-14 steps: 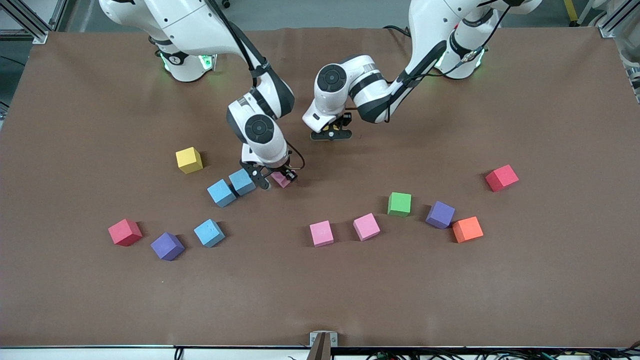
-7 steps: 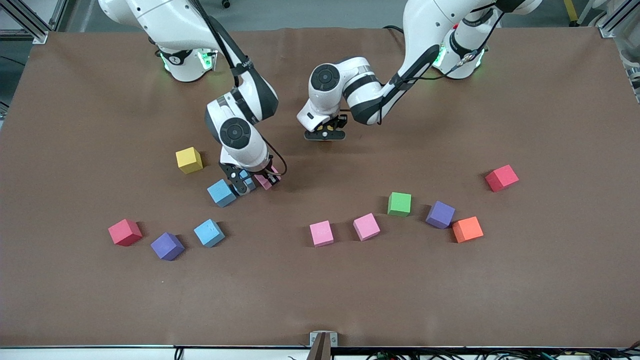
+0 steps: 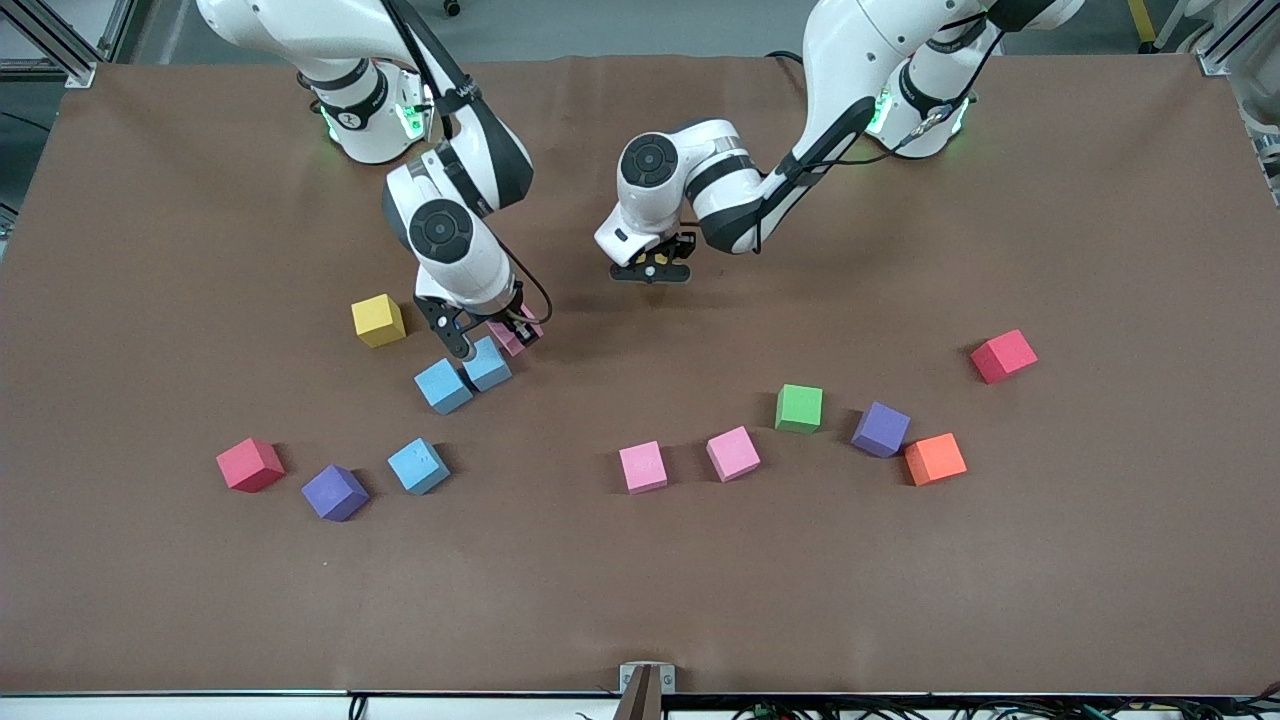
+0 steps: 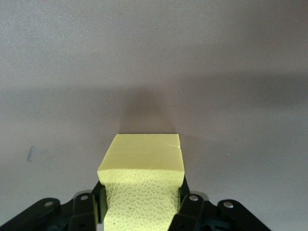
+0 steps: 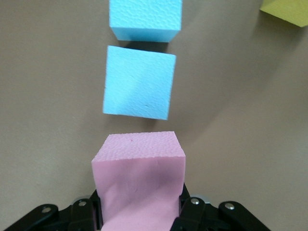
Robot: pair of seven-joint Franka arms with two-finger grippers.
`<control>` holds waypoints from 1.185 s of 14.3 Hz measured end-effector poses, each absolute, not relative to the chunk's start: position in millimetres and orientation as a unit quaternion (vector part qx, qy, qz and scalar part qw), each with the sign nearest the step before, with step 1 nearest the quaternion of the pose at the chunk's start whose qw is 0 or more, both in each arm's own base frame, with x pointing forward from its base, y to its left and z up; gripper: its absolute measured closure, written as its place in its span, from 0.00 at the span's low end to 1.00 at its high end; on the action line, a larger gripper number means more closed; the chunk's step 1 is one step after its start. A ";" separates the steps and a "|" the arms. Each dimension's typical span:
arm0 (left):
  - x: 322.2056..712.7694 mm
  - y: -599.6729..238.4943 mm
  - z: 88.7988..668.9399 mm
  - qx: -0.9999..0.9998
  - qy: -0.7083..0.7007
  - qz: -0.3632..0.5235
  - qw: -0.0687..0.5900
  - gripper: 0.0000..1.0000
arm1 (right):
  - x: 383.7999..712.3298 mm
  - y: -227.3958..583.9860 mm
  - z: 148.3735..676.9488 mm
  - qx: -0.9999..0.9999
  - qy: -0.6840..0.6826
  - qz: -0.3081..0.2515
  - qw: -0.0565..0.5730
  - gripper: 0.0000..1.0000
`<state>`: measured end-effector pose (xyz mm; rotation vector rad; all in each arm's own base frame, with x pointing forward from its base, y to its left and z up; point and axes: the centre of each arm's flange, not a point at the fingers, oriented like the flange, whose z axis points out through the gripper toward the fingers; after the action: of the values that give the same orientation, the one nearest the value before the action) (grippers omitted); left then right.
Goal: Arrange 11 blocks into digit 3
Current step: 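Place the yellow cube mid-table with the left gripper while the right lifts pink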
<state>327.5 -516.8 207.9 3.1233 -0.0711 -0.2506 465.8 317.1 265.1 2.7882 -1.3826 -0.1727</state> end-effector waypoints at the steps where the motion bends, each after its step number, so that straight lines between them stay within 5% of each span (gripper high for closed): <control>1: 327.6 -516.8 207.9 0.997 -0.023 -0.079 0.004 0.44 | 460.0 317.1 265.9 0.892 -0.448 -0.052 0.009 0.44; 12: 330.6 -514.9 206.9 0.997 -0.033 -0.068 -0.001 0.41 | 419.5 337.4 254.6 0.751 -0.660 -0.031 -0.023 0.44; 17: 345.9 -514.9 216.0 0.998 -0.012 -0.062 0.005 0.00 | 396.4 354.8 247.7 0.715 -0.698 -0.033 -0.018 0.44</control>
<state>345.9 -514.9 216.0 3.1253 -0.0375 -0.1927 396.4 354.8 247.7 2.2720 -2.2183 -0.1062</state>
